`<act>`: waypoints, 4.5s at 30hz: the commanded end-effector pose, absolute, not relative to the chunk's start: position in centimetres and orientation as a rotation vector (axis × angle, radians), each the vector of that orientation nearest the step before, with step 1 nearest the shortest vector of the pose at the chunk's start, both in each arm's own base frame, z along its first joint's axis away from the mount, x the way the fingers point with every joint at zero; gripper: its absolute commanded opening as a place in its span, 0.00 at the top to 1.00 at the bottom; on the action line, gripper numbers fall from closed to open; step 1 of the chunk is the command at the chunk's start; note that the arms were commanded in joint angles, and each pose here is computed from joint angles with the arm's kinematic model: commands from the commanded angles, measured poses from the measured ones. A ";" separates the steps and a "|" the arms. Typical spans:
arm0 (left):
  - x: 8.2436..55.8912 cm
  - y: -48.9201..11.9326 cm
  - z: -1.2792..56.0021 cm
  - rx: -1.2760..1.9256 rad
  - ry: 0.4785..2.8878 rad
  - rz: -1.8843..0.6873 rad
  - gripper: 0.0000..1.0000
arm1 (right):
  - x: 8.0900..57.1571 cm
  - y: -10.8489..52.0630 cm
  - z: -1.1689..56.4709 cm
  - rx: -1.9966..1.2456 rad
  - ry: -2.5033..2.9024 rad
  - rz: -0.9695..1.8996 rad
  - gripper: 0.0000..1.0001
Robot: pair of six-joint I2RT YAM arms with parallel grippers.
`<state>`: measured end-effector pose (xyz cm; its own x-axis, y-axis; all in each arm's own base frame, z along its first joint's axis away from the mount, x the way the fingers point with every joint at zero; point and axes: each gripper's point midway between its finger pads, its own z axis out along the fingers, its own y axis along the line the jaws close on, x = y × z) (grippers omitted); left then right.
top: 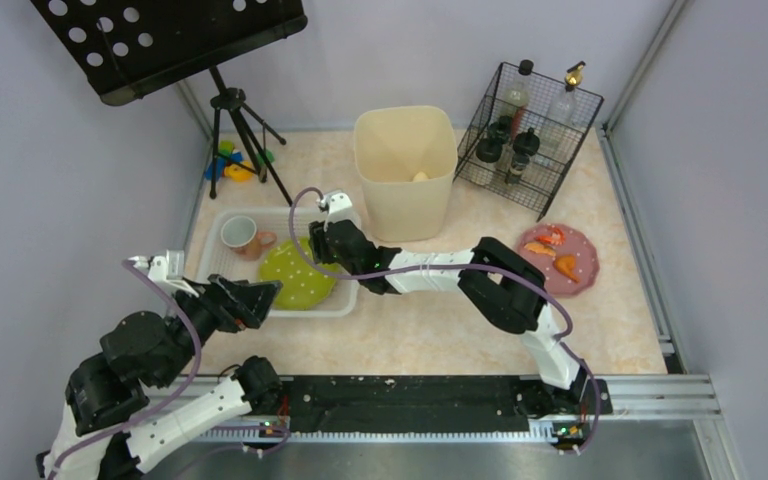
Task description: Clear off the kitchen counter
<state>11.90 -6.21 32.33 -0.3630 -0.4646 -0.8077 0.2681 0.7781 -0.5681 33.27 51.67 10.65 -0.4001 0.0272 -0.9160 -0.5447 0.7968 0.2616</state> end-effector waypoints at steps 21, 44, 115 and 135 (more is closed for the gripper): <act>12.5 -7.0 32.2 -0.124 1.779 -0.756 0.01 | 27.2 43.1 26.1 -0.374 1.807 0.803 0.46; 14.6 -18.1 28.4 0.195 1.921 -0.876 0.01 | 24.9 10.9 19.6 0.282 2.024 0.326 0.30; 14.5 -20.3 22.4 0.205 2.062 -0.895 0.01 | 22.4 22.0 1.1 0.146 2.462 0.573 0.37; 14.0 -20.4 21.8 0.186 2.103 -0.920 0.01 | 15.7 31.2 2.4 -0.084 2.435 0.736 0.36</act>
